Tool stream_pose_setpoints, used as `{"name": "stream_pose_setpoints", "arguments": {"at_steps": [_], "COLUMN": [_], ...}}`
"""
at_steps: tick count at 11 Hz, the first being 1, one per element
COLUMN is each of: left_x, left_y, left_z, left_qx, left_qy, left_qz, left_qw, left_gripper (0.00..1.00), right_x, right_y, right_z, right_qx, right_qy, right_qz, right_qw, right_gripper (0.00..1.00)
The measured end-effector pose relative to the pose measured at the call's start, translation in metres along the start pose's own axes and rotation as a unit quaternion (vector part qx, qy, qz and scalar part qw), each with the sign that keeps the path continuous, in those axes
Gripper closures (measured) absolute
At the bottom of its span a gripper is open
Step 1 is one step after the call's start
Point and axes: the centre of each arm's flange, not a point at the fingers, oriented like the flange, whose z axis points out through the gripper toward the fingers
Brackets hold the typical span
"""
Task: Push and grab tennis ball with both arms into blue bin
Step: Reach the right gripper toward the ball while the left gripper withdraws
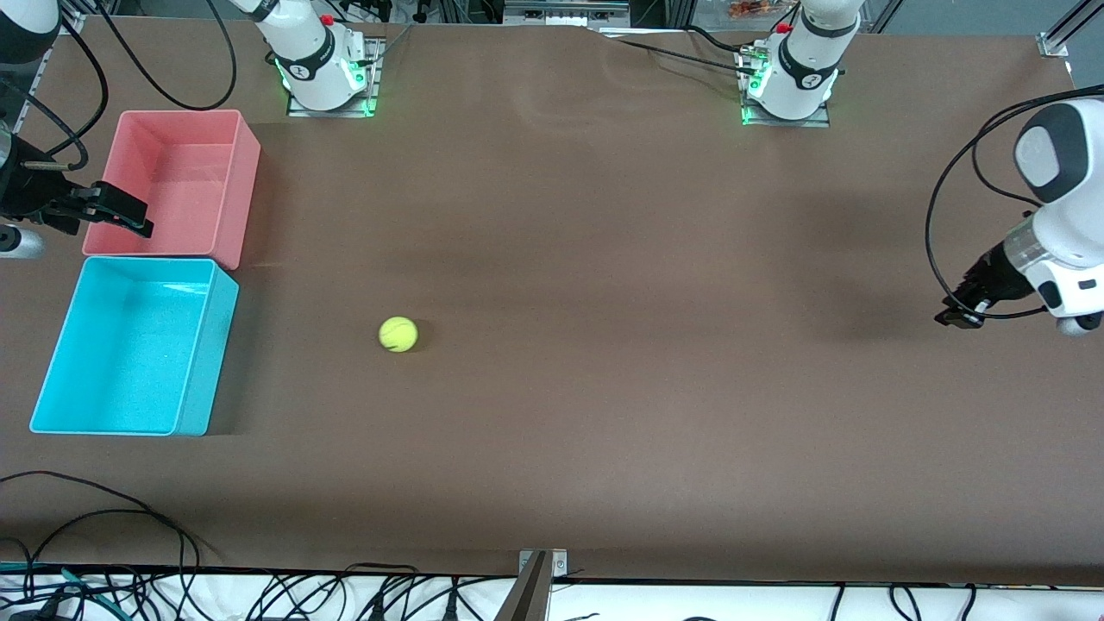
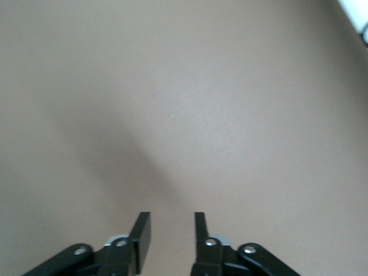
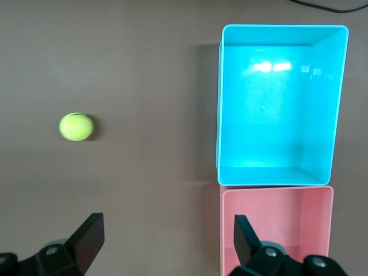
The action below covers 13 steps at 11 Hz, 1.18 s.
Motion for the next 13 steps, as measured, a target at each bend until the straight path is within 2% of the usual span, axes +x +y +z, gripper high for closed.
{"name": "stream_pose_setpoints", "arguments": {"at_steps": [2,3,5,8,10,12,13], "left_x": [0.017,0.023,0.034,0.044,0.042,0.039,0.040], "left_y": [-0.002,-0.003,-0.003,-0.002,0.010,0.018,0.018], "left_z": [-0.020,-0.026,-0.039,-0.067,-0.101,-0.119,-0.121], "left_qx": [-0.006,-0.005,-0.008,-0.002,-0.003,-0.031,-0.045], "left_qy": [0.008,0.008,0.013,0.005,0.006,0.002,-0.001], "left_qz": [0.076,0.128,0.236,0.322,0.378,0.430,0.446], "left_qw": [0.997,0.992,0.972,0.947,0.926,0.902,0.894], "left_gripper": [0.36,0.25,0.00,0.00,0.00,0.00,0.00], "right_x": [0.002,0.003,0.004,0.006,0.017,0.038,0.045], "right_y": [-0.014,-0.017,-0.016,-0.015,-0.008,-0.001,0.000], "right_z": [0.002,0.004,0.008,0.011,0.029,0.057,0.068], "right_qx": [-0.003,-0.003,-0.005,-0.010,-0.012,-0.018,-0.031], "right_qy": [0.001,-0.001,-0.004,-0.007,-0.009,0.001,0.000], "right_qz": [-0.013,-0.015,-0.014,-0.015,-0.009,-0.005,-0.009], "right_qw": [1.000,1.000,1.000,1.000,1.000,1.000,0.999], "right_gripper": [0.00,0.00,0.00,0.00,0.00,0.00,0.00]}}
